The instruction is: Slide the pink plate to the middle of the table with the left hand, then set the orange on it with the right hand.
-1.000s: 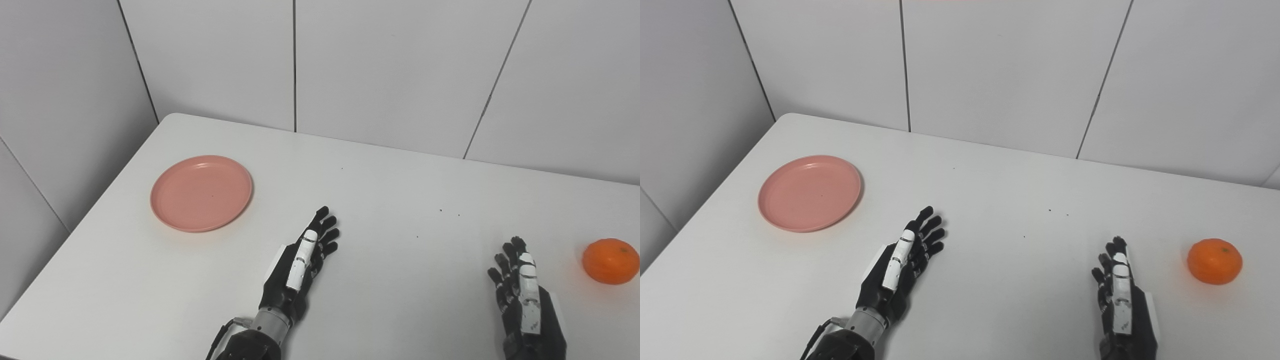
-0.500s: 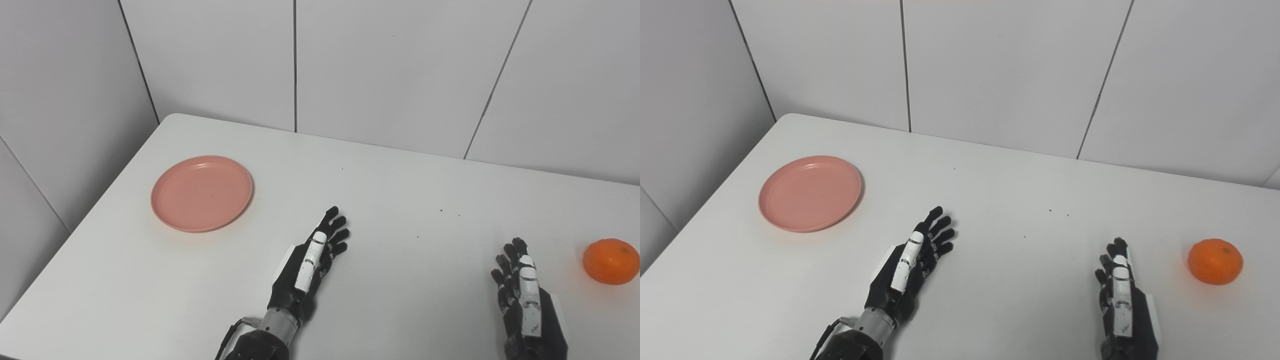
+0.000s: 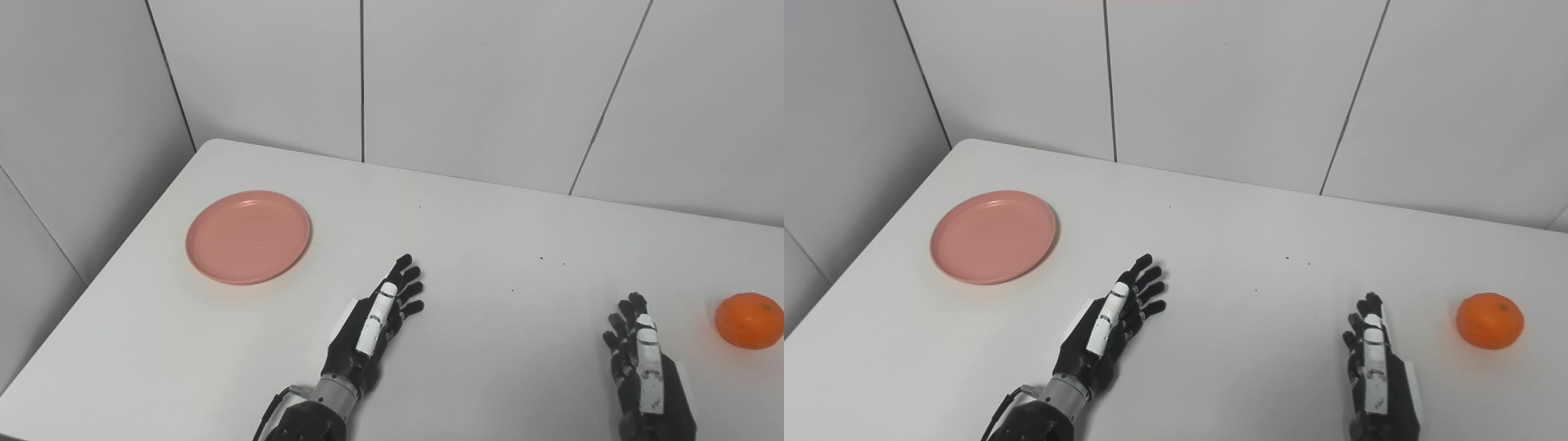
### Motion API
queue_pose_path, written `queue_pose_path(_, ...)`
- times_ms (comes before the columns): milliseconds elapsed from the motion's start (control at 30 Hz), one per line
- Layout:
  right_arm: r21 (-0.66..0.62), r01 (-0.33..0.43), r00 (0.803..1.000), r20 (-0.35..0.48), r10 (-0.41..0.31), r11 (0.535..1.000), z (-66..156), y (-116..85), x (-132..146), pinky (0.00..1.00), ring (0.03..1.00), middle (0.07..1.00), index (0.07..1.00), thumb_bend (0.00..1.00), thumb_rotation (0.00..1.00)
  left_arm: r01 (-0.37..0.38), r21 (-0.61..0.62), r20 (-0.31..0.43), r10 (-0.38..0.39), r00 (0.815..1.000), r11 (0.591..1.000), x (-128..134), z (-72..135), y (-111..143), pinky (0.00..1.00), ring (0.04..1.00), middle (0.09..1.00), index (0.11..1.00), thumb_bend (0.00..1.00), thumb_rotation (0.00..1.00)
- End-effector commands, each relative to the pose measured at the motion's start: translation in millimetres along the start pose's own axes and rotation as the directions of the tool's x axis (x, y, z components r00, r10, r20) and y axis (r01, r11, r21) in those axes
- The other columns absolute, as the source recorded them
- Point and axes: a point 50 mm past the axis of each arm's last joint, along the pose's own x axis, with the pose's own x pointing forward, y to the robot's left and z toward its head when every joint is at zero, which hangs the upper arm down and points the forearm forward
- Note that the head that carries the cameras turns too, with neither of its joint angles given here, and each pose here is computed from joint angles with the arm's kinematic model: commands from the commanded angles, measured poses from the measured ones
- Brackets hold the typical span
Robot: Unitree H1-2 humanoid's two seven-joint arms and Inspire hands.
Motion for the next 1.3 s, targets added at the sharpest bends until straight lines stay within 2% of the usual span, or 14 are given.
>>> queue_pose_path(0, -0.007, -0.021, 0.996, 0.09, 0.021, 1.0, 13, 1, 2, 0.99, 0.988, 0.994, 0.998, 0.17, 1.0, 0.034, 0.024, 0.08, -0.036, 0.996, 0.999, 8, 22, -4, 0.94, 0.944, 0.955, 0.944, 0.4, 1.0)
queue_pose_path(267, 0.019, -0.005, 0.997, 0.082, 0.003, 1.0, 14, 0, 3, 0.99, 0.984, 0.988, 0.989, 0.16, 1.0, 0.052, 0.067, 0.129, -0.06, 0.99, 0.996, 16, 52, 4, 0.93, 0.931, 0.945, 0.928, 0.4, 1.0)
queue_pose_path(600, 0.024, -0.02, 0.996, 0.085, 0.017, 1.0, 13, -2, 2, 1.0, 0.997, 1.0, 1.0, 0.15, 1.0, 0.018, 0.116, 0.224, -0.044, 0.974, 0.993, 31, 90, 21, 0.92, 0.928, 0.94, 0.924, 0.4, 1.0)
queue_pose_path(933, 0.014, -0.008, 0.997, 0.081, 0.007, 1.0, 13, -2, 2, 1.0, 0.987, 0.993, 0.998, 0.16, 1.0, -0.013, 0.188, 0.285, -0.042, 0.958, 0.982, 47, 124, 38, 0.9, 0.926, 0.938, 0.92, 0.39, 1.0)
queue_pose_path(1267, 0.004, -0.009, 0.997, 0.078, 0.008, 1.0, 12, -3, 3, 1.0, 0.987, 0.992, 0.997, 0.14, 1.0, -0.113, 0.203, 0.345, 0.037, 0.938, 0.973, 57, 157, 70, 0.88, 0.9, 0.906, 0.88, 0.37, 1.0)
